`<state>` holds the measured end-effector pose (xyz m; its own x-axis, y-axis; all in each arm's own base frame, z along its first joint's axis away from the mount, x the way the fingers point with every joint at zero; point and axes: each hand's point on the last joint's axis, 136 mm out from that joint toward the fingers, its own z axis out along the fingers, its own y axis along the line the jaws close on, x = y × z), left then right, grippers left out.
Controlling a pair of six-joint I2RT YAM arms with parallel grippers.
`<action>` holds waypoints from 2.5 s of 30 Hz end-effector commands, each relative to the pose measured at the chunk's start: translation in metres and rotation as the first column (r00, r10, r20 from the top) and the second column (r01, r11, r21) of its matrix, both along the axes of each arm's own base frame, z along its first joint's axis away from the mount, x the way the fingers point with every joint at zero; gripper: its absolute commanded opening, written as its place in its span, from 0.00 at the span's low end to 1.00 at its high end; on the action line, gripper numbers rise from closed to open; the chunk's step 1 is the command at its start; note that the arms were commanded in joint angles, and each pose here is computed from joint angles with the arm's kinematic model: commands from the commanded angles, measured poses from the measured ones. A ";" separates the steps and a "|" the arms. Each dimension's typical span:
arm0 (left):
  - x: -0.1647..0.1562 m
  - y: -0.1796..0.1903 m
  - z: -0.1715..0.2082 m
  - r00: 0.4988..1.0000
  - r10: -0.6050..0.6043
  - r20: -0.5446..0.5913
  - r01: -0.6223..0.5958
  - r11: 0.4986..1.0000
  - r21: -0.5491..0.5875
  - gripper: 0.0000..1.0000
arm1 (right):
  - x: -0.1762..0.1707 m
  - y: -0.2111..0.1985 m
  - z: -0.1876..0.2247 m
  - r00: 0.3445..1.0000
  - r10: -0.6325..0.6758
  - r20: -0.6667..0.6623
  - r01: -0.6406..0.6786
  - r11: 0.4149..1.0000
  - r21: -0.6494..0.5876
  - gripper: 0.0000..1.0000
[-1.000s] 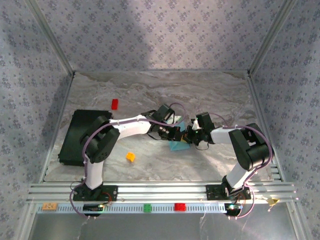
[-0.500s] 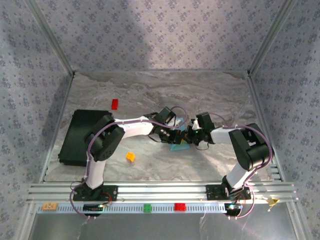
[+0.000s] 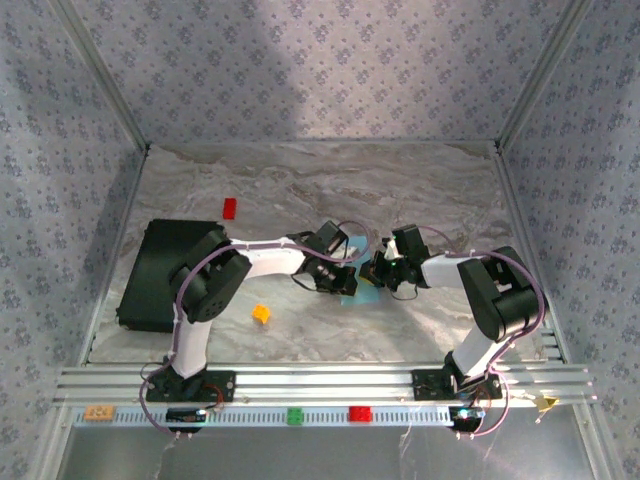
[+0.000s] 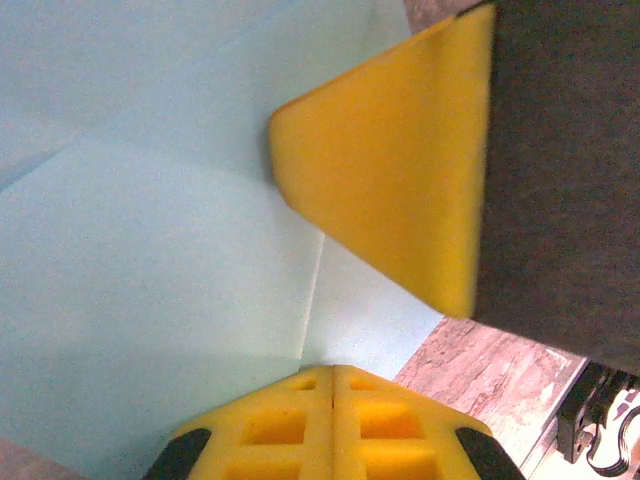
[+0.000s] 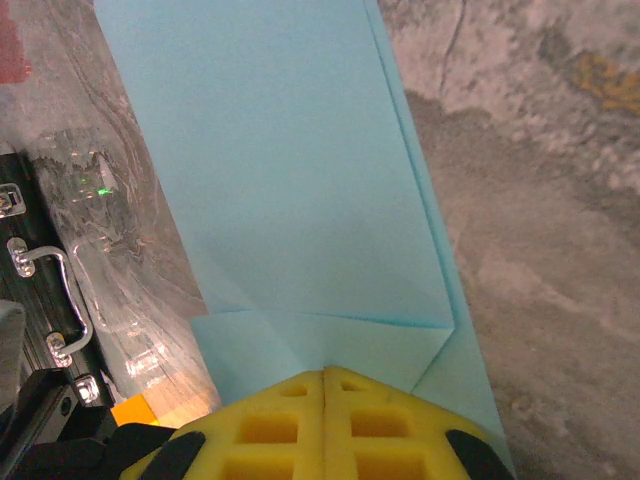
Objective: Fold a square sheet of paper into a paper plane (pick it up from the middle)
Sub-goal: Fold the triangle a second time at the center of the table.
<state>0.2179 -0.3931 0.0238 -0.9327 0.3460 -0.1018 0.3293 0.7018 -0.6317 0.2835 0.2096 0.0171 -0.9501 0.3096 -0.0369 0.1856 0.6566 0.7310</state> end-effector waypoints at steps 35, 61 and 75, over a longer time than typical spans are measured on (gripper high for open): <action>-0.023 0.015 0.048 1.000 0.002 0.027 0.001 0.994 -0.113 0.04 | -0.024 -0.025 -0.040 0.989 -0.063 -0.135 0.043 0.989 -0.143 0.01; -0.015 0.036 -0.032 0.991 0.090 -0.103 -0.085 0.995 0.051 0.00 | -0.004 -0.010 -0.003 1.000 -0.024 -0.013 0.023 0.997 -0.069 0.03; -0.010 0.036 -0.030 0.992 0.097 -0.078 -0.092 0.994 0.059 0.00 | -0.037 0.010 -0.020 0.996 0.069 -0.055 -0.074 0.993 -0.096 0.02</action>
<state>0.2236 -0.3804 0.0194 -0.9590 0.2669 -0.0951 0.2575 0.6809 -0.6856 0.2661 0.2287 0.0244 -0.9671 0.2431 -0.0747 0.1183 0.6901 0.7139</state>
